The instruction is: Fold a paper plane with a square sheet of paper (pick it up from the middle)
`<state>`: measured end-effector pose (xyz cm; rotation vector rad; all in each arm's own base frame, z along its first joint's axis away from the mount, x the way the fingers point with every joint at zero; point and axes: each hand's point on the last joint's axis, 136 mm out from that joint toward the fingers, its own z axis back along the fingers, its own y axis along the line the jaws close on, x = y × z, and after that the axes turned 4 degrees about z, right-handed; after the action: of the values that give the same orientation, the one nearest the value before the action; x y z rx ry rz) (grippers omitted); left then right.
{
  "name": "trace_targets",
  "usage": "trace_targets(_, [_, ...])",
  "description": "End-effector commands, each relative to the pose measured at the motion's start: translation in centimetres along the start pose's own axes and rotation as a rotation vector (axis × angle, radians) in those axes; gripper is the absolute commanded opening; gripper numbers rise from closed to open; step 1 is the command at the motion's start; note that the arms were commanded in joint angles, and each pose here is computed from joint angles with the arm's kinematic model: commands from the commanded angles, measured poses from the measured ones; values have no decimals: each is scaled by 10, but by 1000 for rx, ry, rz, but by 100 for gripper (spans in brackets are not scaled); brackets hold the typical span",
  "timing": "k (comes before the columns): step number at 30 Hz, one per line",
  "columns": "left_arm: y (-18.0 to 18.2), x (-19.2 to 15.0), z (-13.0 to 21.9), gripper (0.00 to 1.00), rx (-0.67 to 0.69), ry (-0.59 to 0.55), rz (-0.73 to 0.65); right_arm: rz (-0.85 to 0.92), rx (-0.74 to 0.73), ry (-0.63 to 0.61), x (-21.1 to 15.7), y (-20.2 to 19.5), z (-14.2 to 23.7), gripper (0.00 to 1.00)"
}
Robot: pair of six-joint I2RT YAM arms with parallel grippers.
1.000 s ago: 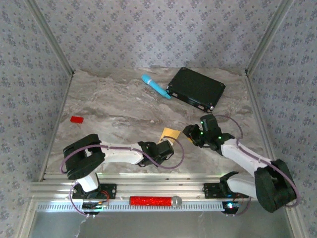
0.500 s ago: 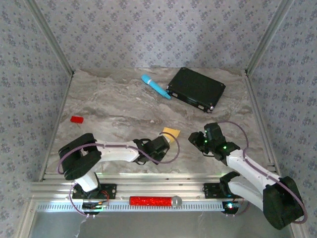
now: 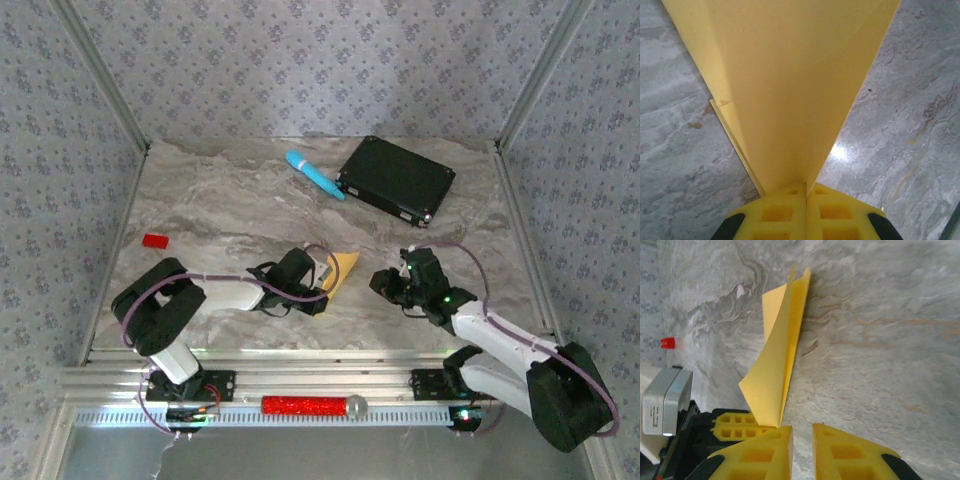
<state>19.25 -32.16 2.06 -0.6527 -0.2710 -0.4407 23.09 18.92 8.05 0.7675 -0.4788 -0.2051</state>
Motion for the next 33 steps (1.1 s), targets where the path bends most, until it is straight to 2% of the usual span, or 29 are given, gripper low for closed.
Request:
trace_targets(1, [12, -35, -12, 0, -10, 118, 54, 58, 59, 35, -7, 14, -8, 17])
trace_targets(12, [6, -35, -16, 0, -139, 166, 181, 90, 211, 147, -21, 57, -47, 8])
trace_targets(21, [11, -30, -11, 0, -215, 149, 272, 13, 220, 143, -9, 47, -73, 6])
trace_targets(33, [19, -35, -15, 0, -204, 168, 332, -47, 261, 153, -4, 43, -88, 6])
